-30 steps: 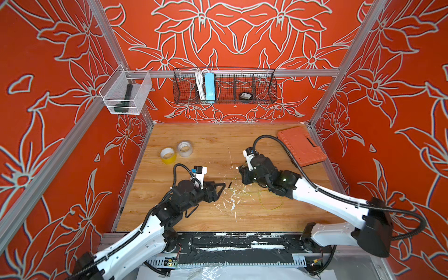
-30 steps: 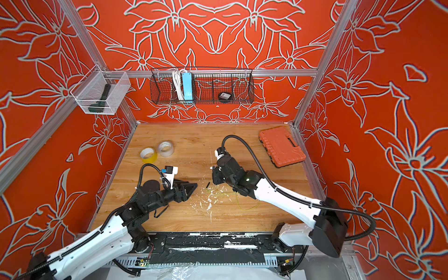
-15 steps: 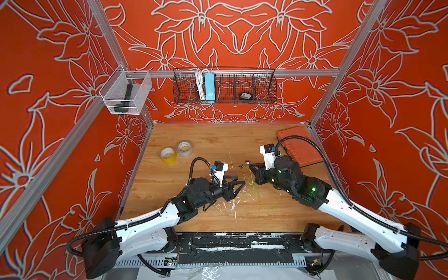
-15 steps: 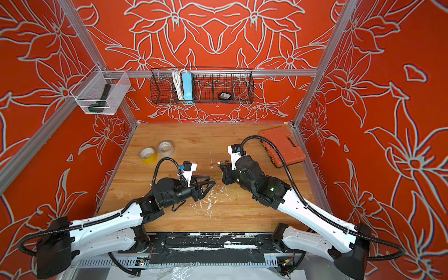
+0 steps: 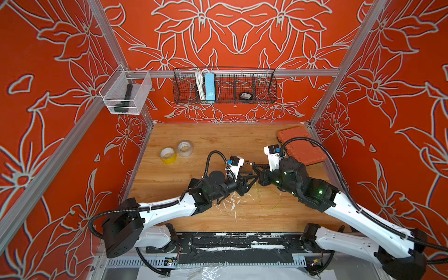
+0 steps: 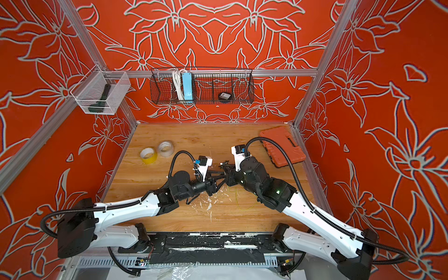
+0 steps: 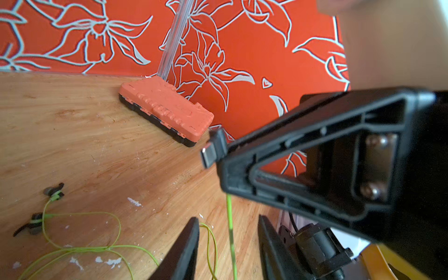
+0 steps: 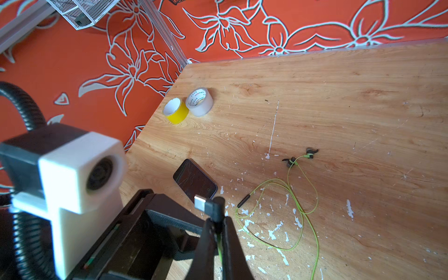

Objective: Plug wired earphones into phones
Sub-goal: Pick up the wired earphone from the center of the board.

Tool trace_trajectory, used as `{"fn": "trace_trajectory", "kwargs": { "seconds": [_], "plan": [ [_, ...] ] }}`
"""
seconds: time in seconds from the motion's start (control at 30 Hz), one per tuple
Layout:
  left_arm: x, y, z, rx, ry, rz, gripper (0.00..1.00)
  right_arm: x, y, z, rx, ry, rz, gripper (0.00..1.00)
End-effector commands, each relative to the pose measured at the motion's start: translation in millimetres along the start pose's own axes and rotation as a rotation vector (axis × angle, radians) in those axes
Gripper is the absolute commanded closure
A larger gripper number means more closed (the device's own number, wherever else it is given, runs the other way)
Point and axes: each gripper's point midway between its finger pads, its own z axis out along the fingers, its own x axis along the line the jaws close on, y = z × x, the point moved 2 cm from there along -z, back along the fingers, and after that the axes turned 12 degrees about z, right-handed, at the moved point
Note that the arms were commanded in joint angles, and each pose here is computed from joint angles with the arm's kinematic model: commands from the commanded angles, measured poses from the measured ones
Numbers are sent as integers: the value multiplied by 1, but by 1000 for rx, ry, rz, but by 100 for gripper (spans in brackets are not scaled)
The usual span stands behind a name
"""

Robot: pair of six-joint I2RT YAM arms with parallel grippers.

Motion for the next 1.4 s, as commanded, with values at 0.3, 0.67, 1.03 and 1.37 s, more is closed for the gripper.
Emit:
{"fn": "trace_trajectory", "kwargs": {
  "seconds": [0.3, 0.67, 1.03, 1.37],
  "plan": [
    [-6, 21, 4, -77, -14, 13, 100, 6, 9, -27, -42, 65, 0, 100],
    [-37, 34, -13, -97, -182, 72, 100, 23, 11, -63, -50, 207, -99, 20],
    [-80, 51, -53, -168, -422, 124, 100, 68, 8, -121, 19, 524, -104, 35],
    [-82, 52, -55, -159, -417, 129, 100, 81, 0, -101, 92, 565, -125, 57]
  ]
}}
